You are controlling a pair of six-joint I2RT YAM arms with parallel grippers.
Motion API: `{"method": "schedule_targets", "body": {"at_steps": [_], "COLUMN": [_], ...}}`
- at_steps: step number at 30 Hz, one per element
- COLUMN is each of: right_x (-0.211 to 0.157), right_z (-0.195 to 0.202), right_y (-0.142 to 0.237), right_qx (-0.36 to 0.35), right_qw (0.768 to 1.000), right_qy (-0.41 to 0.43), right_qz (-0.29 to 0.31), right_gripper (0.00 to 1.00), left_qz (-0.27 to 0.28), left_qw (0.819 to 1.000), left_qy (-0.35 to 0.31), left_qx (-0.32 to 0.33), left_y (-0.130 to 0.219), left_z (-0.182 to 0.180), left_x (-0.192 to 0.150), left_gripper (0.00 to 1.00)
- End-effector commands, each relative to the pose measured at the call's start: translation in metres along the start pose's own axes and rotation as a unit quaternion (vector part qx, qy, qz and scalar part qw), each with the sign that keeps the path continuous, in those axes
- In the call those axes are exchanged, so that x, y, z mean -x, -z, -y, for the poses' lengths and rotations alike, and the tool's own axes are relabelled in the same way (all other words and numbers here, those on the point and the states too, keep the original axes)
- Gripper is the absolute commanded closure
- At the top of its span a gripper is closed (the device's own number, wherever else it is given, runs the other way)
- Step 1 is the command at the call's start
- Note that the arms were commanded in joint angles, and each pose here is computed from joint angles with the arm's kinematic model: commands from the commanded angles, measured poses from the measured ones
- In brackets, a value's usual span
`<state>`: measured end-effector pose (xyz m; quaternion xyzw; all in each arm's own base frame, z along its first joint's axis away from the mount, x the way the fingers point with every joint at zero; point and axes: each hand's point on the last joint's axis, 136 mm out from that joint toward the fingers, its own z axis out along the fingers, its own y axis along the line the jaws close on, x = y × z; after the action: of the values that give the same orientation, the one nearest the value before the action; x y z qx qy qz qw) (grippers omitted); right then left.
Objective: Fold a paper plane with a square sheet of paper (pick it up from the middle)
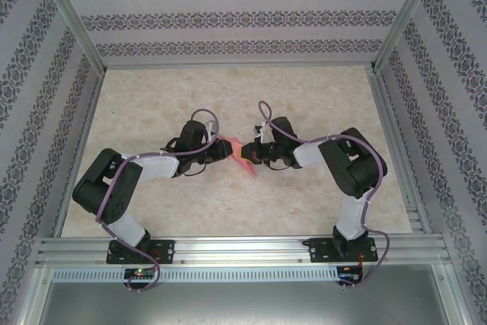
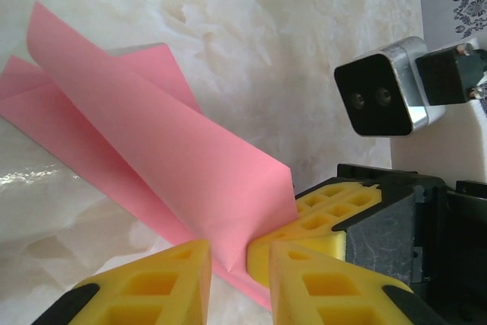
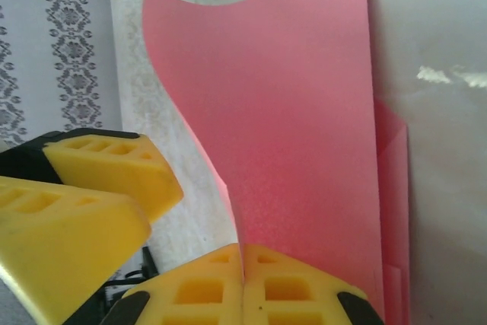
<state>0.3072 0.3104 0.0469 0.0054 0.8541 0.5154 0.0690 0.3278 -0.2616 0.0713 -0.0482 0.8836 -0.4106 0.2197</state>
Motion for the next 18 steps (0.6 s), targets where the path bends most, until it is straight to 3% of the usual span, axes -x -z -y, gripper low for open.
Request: {"method": "schedule_targets", "body": {"at_steps": [1, 18], "right_x": [0.004, 0.006], "right_z": [-0.002, 0.012], "right_y": [-0.004, -0.007], "right_qx": [0.023, 0.033], "right_qw": [0.999, 0.997], "right_qy": [-0.028, -0.063], "right_qz": [-0.008, -0.005], "right_gripper": [0.99, 0.99], "left_qz": [0.009, 0.002], "left_qw": [1.0, 1.0], "left_qy": [-0.004, -0.002], "left_qx": [-0.019, -0.013], "left_y": [-0.001, -0.014], "left_z": [0.004, -0.007], "left_x": [0.003, -0.001], "left_gripper": [0.72, 0.73]}}
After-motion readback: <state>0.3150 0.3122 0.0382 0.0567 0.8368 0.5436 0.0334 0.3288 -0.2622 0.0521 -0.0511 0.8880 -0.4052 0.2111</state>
